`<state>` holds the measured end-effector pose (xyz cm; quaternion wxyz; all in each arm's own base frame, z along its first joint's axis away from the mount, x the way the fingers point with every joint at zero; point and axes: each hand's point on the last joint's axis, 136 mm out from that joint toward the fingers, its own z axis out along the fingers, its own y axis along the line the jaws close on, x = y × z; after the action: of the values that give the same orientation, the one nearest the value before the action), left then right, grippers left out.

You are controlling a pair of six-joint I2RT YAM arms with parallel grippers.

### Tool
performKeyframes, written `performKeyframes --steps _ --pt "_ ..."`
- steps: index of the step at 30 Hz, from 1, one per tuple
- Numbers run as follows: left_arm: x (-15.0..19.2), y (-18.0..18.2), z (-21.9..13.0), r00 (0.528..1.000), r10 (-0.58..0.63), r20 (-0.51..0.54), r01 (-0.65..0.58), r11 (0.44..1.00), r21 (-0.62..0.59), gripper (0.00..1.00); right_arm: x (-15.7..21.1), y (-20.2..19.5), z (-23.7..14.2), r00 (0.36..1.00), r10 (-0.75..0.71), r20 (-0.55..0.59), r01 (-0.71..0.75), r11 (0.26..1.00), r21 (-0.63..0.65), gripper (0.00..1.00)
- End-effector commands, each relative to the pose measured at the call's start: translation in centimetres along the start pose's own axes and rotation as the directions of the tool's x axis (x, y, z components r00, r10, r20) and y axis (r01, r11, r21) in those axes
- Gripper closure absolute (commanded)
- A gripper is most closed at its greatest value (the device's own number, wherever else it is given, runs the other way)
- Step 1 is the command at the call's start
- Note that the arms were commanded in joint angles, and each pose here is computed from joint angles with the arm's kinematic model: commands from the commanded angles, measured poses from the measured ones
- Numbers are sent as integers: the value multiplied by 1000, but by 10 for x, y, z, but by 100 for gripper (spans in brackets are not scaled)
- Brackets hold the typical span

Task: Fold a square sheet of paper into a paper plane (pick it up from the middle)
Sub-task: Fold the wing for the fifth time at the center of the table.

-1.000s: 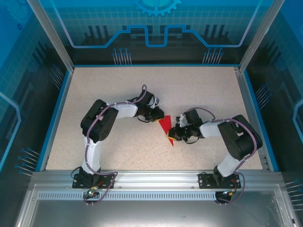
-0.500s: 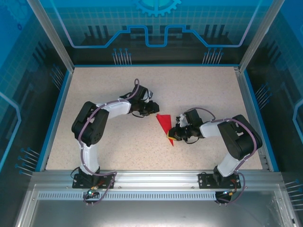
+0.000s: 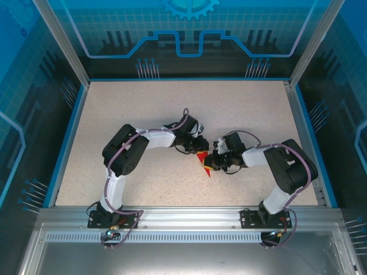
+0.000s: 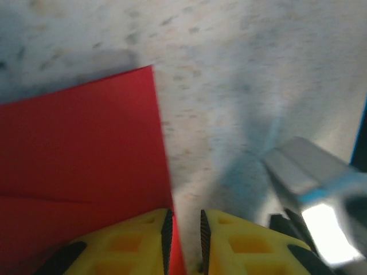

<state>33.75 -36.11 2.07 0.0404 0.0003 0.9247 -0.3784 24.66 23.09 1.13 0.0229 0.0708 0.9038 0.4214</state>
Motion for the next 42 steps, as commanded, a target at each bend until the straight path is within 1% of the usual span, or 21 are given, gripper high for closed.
performKeyframes --steps 1,3,4,6,9,12,16,19,20,21,22,23,24,25,27,29,31,33,37,40,42 --pt "2 17 6 997 -76 -12 75 995 -68 79 30 -25 -1 995 65 -70 -60 996 71 91" --pt "6 28 11 993 -113 -39 109 990 -94 79 43 -18 -3 995 24 -102 -21 999 30 90" --pt "8 34 12 991 -129 -46 123 986 -110 79 51 -20 -6 994 5 -113 -1 999 39 88" --pt "10 40 12 990 -136 -40 130 984 -118 80 66 -27 -11 990 -14 -141 25 997 78 86" --pt "12 43 14 989 -141 -49 135 984 -114 79 87 -39 -19 985 10 -173 11 993 120 86" --pt "12 42 13 990 -135 -49 128 985 -115 79 94 -53 -28 988 25 -154 4 982 187 85" --pt "11 30 7 993 -105 -59 100 991 -83 77 81 -43 -37 996 3 -88 13 984 177 84" --pt "6 5 -4 997 -65 -47 64 998 -21 75 58 -43 -55 999 -27 20 21 958 285 82" --pt "4 -11 -8 998 -34 -44 35 999 17 73 50 -38 -60 998 -45 52 28 957 290 80" --pt "1 -24 -13 999 -5 -39 7 999 34 72 44 -30 -63 995 -64 71 43 963 265 80" --pt "-2 -39 -21 999 28 -31 -27 999 33 70 38 -16 -66 992 -92 89 72 976 206 78" --pt "-5 -51 -30 998 58 -22 -58 998 19 69 31 -4 -71 985 -122 120 102 982 157 75" --pt "-7 -60 -38 997 78 -12 -78 997 4 68 24 0 -75 980 -133 148 110 982 156 74" --pt "-10 -64 -49 997 82 9 -82 996 -34 65 16 -2 -82 975 -133 178 100 977 187 73" --pt "-14 -54 -66 997 38 61 -30 990 -136 55 6 -13 -93 972 -105 212 51 968 244 73" --pt "-10 -36 -78 996 -13 92 34 972 -234 48 0 -18 -99 970 -67 235 13 975 224 71" --pt "-5 -21 -83 992 -66 111 96 951 -293 48 -4 -20 -100 968 -40 248 -6 983 183 69" --pt "1 -12 -82 987 -109 119 143 935 -323 47 -5 -19 -101 968 -32 249 -5 989 146 69" --pt "11 -13 -71 990 -111 91 137 917 -374 47 -6 -8 -99 970 -56 237 36 995 89 61" --pt "15 -10 -64 990 -111 86 138 884 -447 46 -10 -4 -94 972 -55 227 43 997 60 60" --pt "17 -8 -57 990 -117 77 139 871 -470 46 -13 -4 -92 974 -53 219 40 997 62 60"
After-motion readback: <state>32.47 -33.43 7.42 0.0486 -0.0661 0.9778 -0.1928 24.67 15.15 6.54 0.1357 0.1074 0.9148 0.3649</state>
